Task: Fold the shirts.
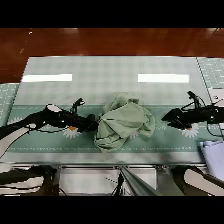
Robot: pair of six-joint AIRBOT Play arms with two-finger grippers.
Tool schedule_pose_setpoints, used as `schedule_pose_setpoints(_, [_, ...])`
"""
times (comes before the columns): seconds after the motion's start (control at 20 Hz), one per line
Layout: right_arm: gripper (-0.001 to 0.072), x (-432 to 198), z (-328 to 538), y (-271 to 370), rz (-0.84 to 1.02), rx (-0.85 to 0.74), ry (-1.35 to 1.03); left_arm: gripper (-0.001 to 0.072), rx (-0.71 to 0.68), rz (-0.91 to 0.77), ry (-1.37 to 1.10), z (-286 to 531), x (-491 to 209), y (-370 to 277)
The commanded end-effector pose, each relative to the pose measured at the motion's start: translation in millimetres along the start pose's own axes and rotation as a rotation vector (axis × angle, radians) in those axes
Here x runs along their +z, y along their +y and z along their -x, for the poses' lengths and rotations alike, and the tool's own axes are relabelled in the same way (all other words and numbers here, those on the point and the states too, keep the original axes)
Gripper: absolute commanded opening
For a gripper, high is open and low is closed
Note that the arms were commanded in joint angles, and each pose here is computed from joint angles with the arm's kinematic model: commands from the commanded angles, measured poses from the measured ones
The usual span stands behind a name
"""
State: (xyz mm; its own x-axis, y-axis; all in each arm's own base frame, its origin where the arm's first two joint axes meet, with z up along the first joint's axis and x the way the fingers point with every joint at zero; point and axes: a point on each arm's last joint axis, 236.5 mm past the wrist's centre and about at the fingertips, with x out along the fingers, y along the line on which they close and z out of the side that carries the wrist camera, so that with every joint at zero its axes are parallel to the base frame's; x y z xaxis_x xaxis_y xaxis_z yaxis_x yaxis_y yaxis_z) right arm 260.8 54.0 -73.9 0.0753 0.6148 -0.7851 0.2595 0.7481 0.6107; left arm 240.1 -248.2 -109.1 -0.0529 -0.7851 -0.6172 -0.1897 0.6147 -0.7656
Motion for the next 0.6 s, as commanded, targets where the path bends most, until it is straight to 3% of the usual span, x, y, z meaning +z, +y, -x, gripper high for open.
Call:
schedule_pose_setpoints(0.0, [0.056, 4, -30, 11, 0.041, -0.045, -0.018, 0.0029, 0.0, -0.014, -0.003, 0, 1, 0])
schedule_pose_setpoints(0.3, [0.0532, -11, -74, 33, 0.106, -0.093, 0.046, 0.0028, -0.007, -0.024, -0.012, 2, 6, -5])
schedule_pose_setpoints(0.35, [0.0402, -15, -79, 34, 0.112, -0.097, 0.062, 0.0029, -0.01, -0.032, -0.019, 3, 9, -8])
schedule_pose_setpoints(0.45, [0.0023, -18, -81, 37, 0.126, -0.099, 0.073, 0.0028, -0.026, -0.047, -0.041, 9, 21, -16])
schedule_pose_setpoints(0.55, [0.0025, -16, -71, 43, 0.17, -0.095, 0.068, 0.0026, -0.052, -0.091, -0.08, 23, 37, -29])
